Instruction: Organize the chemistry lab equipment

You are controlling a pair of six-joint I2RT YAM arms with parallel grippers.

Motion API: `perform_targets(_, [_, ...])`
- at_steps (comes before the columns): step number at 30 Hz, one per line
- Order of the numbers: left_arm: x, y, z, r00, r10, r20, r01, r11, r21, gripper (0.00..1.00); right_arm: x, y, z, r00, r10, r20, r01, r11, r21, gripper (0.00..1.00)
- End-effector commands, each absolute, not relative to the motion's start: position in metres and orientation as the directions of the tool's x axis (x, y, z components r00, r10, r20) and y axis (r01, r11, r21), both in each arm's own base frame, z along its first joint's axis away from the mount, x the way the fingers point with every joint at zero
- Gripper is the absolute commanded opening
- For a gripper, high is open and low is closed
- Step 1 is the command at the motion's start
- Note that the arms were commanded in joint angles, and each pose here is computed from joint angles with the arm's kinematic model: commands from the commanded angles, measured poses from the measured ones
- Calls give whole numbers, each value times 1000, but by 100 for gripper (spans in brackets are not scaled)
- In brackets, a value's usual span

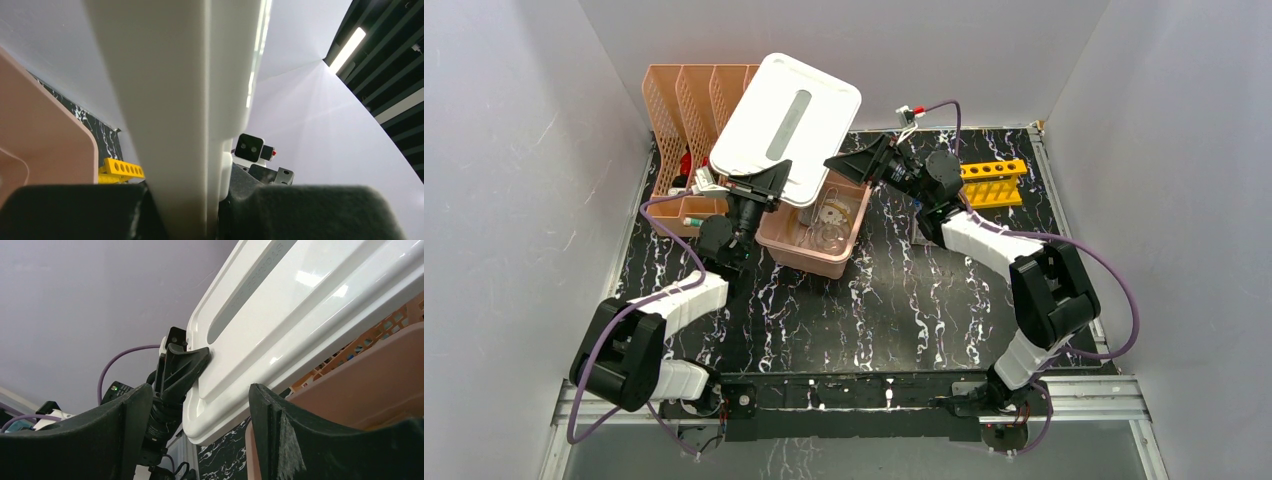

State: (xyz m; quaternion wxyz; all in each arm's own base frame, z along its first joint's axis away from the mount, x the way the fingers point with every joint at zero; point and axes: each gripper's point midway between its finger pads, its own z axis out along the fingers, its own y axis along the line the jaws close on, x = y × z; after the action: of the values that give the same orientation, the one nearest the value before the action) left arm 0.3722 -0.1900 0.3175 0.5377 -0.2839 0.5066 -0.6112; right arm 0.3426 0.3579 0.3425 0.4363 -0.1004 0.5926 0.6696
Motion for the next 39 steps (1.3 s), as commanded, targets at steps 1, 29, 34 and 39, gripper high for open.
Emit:
perform_targets(1, [344, -198, 374, -298, -933, -203, 530, 15, -848, 0, 332, 355, 354, -579, 484, -657, -729, 54, 682, 83])
perform_targets(29, [340, -208, 387, -356, -915, -188, 579, -58, -813, 0, 330, 337, 360, -491, 495, -716, -741, 193, 643, 84])
perform_targets(34, [338, -207, 383, -360, -914, -188, 571, -57, -819, 0, 343, 352, 374, -491, 498, -715, -768, 141, 625, 74])
perform_targets(39, [338, -208, 379, -369, -910, -191, 562, -55, -825, 0, 352, 360, 366, -529, 501, -685, -750, 102, 654, 50])
